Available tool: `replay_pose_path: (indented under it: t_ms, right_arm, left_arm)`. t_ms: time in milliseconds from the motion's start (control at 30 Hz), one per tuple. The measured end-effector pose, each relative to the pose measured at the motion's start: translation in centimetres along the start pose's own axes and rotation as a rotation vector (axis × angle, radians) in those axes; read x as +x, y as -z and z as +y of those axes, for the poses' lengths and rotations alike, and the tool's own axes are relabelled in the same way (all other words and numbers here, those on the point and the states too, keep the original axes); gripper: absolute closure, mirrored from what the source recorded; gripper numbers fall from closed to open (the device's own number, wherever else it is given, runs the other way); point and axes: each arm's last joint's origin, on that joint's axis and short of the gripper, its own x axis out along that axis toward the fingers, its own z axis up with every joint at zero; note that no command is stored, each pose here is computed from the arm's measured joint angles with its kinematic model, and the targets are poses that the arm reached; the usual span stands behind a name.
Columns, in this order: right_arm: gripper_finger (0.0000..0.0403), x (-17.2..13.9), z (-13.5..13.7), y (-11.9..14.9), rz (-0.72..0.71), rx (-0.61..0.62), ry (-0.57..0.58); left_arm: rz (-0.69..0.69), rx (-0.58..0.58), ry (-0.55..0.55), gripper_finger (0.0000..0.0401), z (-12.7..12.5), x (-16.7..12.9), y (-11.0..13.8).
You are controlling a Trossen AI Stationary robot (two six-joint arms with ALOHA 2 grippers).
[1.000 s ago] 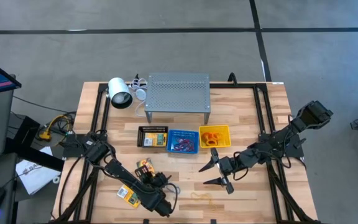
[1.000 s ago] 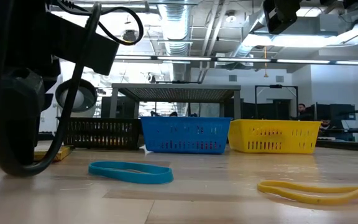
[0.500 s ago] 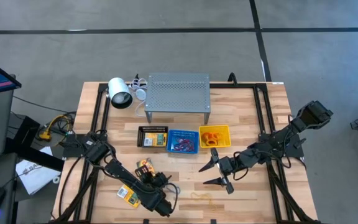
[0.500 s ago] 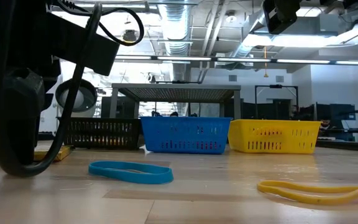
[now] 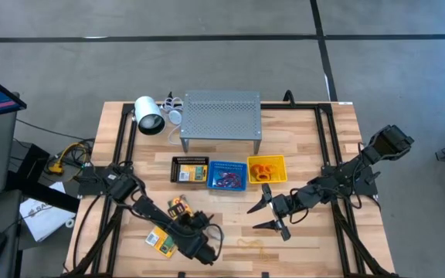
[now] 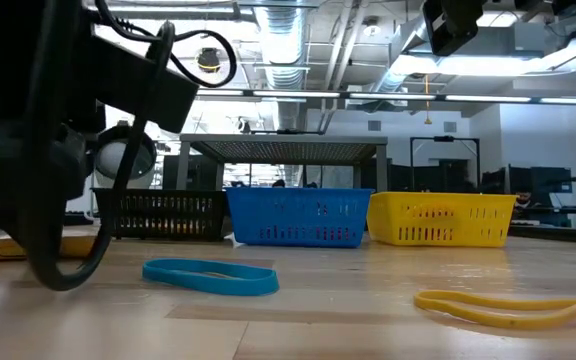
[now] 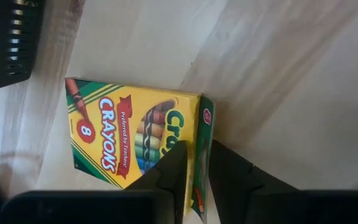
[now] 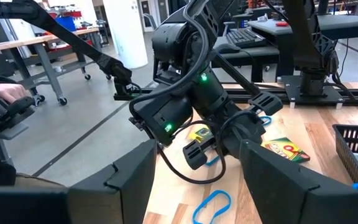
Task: Pick & Place Office Desk Supplies
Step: Put the top box of crayons into the black bin
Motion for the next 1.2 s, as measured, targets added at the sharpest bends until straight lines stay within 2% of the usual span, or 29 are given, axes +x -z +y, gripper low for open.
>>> replay_pose_path:
  t_ms: [433, 700, 1067, 1200]
  right_arm:
    - [0.0176, 0.0, 0.0, 0.2, 0.017, -0.003, 0.002]
    - [0.0176, 0.0, 0.0, 0.2, 0.02, -0.011, 0.003]
    - [0.0176, 0.0, 0.0, 0.2, 0.016, -0.011, 0.003]
    - [0.0176, 0.0, -0.1, 0.2, 0.019, -0.037, 0.004]
  left_arm:
    - [0.015, -0.002, -0.006, 0.0393, 0.2, 0.1, -0.4]
    - [0.032, 0.0, -0.034, 0.0399, 0.9, -0.1, -0.6]
    - [-0.093, -0.075, 0.092, 0.0399, 5.3, -5.9, -1.5]
    - [-0.126, -0.058, 0.153, 0.0399, 6.6, -7.7, -1.4]
